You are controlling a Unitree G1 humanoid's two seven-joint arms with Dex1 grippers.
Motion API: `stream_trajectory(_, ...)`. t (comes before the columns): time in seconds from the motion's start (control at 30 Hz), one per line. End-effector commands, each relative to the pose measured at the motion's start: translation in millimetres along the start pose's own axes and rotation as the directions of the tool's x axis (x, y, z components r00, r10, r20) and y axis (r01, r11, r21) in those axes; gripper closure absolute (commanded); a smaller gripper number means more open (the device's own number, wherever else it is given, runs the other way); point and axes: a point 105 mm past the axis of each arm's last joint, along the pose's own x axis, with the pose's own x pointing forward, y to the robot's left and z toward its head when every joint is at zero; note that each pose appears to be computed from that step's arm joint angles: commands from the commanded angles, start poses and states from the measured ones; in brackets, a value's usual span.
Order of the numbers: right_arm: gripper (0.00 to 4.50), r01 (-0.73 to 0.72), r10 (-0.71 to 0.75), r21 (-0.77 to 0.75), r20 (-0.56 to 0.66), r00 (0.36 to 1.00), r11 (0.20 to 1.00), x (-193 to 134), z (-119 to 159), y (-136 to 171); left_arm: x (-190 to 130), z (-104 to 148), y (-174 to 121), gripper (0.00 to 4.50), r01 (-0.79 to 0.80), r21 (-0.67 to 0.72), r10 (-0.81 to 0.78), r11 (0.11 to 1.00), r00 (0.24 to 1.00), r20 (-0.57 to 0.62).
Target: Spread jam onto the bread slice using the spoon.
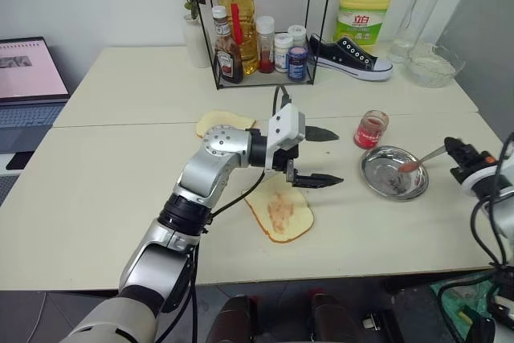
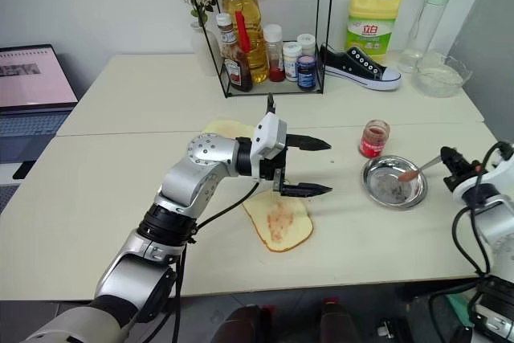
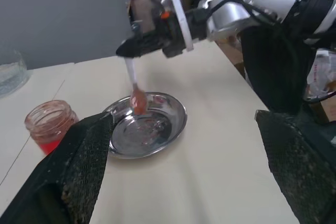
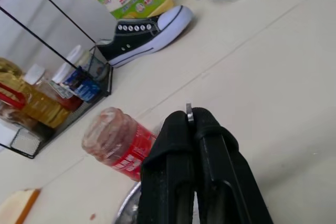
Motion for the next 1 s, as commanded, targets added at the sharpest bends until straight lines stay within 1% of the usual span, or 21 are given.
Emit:
stream_trajectory(0.03,4.48,-0.020,0.021,-0.006,0.074,0.997,1.000,4,12,-1,0,8,2,0.00,0.006,0.043,-0.006,0.999,1.000,0.000)
stream_trajectory(0.2,4.48,0.012,-0.014,0.029,0.089,0.996,1.000,8,10,-14,-3,9,4,0.00,-0.009,0.037,0.009,0.999,1.000,0.000)
stream_trajectory(0.3,3.78,0.023,-0.027,0.051,0.092,0.995,0.998,8,9,-20,-4,8,5,0.00,-0.013,0.037,0.013,0.999,1.000,-0.003)
stream_trajectory(0.33,3.45,0.027,-0.033,0.058,0.094,0.995,0.998,8,10,-22,-5,8,5,0.00,-0.015,0.036,0.015,0.999,1.000,-0.004)
stream_trajectory(0.5,1.65,0.058,-0.071,0.107,0.123,0.990,0.993,5,18,-32,-7,8,6,0.00,-0.022,0.036,0.022,0.999,1.000,-0.009)
stream_trajectory(0.57,0.96,0.066,-0.081,0.110,0.140,0.987,0.992,1,26,-35,-9,8,6,0.00,-0.027,0.038,0.027,0.999,1.000,-0.012)
stream_trajectory(0.63,0.25,0.065,-0.077,0.078,0.154,0.985,0.995,-5,39,-34,-16,8,6,0.00,-0.031,0.040,0.032,0.999,0.999,-0.023)
stream_trajectory(0.67,0.02,0.065,-0.073,0.054,0.158,0.985,0.996,-8,46,-34,-21,7,7,0.00,-0.036,0.041,0.037,0.999,0.999,-0.033)
stream_trajectory(0.73,0.02,0.056,-0.050,-0.033,0.150,0.987,0.998,-14,58,-27,-31,5,8,0.00,-0.049,0.039,0.051,0.998,0.997,-0.060)
stream_trajectory(0.77,0.02,0.035,-0.020,-0.135,0.111,0.994,0.990,-17,62,-19,-39,2,10,0.00,-0.059,0.035,0.062,0.998,0.995,-0.083)
stream_trajectory(0.8,0.02,-0.009,0.021,-0.254,0.045,0.999,0.967,-19,60,-7,-48,-1,11,0.00,-0.071,0.027,0.074,0.997,0.991,-0.109)
stream_trajectory(0.83,0.02,-0.082,0.072,-0.373,-0.041,0.997,0.924,-23,55,7,-58,-4,12,0.00,-0.087,0.014,0.088,0.996,0.987,-0.136)
stream_trajectory(0.87,0.02,-0.155,0.107,-0.460,-0.129,0.986,0.874,-28,49,20,-69,-7,13,0.00,-0.103,0.002,0.102,0.995,0.982,-0.160)
stream_trajectory(0.93,0.02,-0.282,0.147,-0.566,-0.273,0.951,0.775,-37,39,38,-90,-11,16,0.00,-0.143,-0.020,0.135,0.990,0.968,-0.212)
stream_trajectory(1.0,0.02,-0.411,0.196,-0.587,-0.396,0.897,0.698,-48,33,57,-118,-14,19,0.00,-0.199,-0.050,0.179,0.979,0.946,-0.270)
